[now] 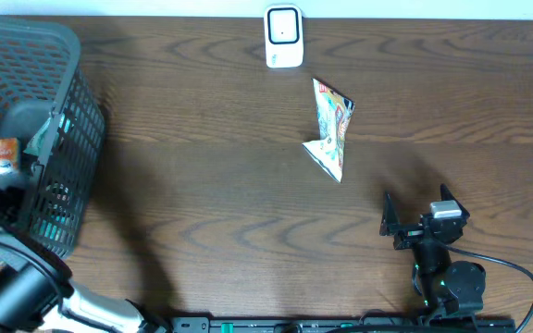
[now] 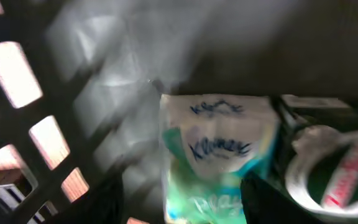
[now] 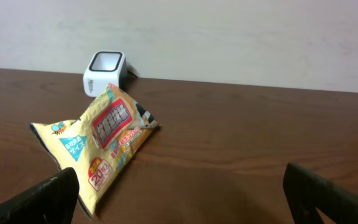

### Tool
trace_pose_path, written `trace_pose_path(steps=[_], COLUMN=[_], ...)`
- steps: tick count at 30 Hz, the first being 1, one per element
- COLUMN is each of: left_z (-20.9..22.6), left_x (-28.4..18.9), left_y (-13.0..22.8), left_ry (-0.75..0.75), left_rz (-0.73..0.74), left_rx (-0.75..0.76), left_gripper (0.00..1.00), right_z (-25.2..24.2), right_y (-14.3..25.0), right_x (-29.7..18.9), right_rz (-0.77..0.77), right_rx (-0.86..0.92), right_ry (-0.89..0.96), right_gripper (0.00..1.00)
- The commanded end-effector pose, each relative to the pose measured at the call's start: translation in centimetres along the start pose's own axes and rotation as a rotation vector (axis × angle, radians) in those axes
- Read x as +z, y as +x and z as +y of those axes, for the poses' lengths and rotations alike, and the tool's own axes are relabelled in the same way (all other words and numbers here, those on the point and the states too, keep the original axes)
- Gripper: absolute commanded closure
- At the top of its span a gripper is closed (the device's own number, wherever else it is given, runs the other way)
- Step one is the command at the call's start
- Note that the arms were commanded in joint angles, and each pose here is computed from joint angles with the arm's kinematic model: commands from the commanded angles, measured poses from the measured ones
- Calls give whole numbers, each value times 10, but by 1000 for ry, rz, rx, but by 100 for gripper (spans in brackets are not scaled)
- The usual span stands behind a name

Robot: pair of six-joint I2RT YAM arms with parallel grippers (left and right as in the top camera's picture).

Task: Scan the item barcode
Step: 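Grasp the small teal packet inside the basket with the left gripper, then carry the teal packet past the scanner and drop it on the table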

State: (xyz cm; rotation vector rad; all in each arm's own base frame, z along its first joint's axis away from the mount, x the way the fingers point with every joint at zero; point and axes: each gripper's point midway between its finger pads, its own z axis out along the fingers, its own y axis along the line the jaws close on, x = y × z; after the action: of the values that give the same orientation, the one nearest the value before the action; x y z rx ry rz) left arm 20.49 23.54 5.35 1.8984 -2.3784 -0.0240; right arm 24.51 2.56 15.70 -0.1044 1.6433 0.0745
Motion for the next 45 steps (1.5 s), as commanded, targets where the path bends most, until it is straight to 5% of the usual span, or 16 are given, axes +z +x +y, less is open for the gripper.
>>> trace_pose_path(steps=[1,7,14,21,29,35,37,40,45], left_z=[4,3,0,-7,-31,-31,-44,-76,-139], left_x=[18,33,34,2,-174,-313,-352,-380,-365], left_y=[2,2,-5,-17,-29,19,51,101,181], left_ry=[-42,-59,-44,-7,397,791,944,1114,1192], left_rz=[51,81,53,-2,-484,-815,-877,-854,-678], left_rx=[5,6,5,1,10,18,123,320,648], left_gripper=[40,40,93,93,93,93,93,93,93], right_z=[-3,-3,-3,-3,-3,-3,-3,-3,-3], right_y=[1,1,1,1,1,1,1,1,1], right_x=[0,0,0,0,0,0,0,0,0], right_rz=[1,1,1,1,1,1,1,1,1], right_rx=[-14,-14,-14,-14,-14,-14,-14,-14,-14], right_ry=[13,13,13,13,13,13,13,13,13], right_gripper=[1,1,1,1,1,1,1,1,1])
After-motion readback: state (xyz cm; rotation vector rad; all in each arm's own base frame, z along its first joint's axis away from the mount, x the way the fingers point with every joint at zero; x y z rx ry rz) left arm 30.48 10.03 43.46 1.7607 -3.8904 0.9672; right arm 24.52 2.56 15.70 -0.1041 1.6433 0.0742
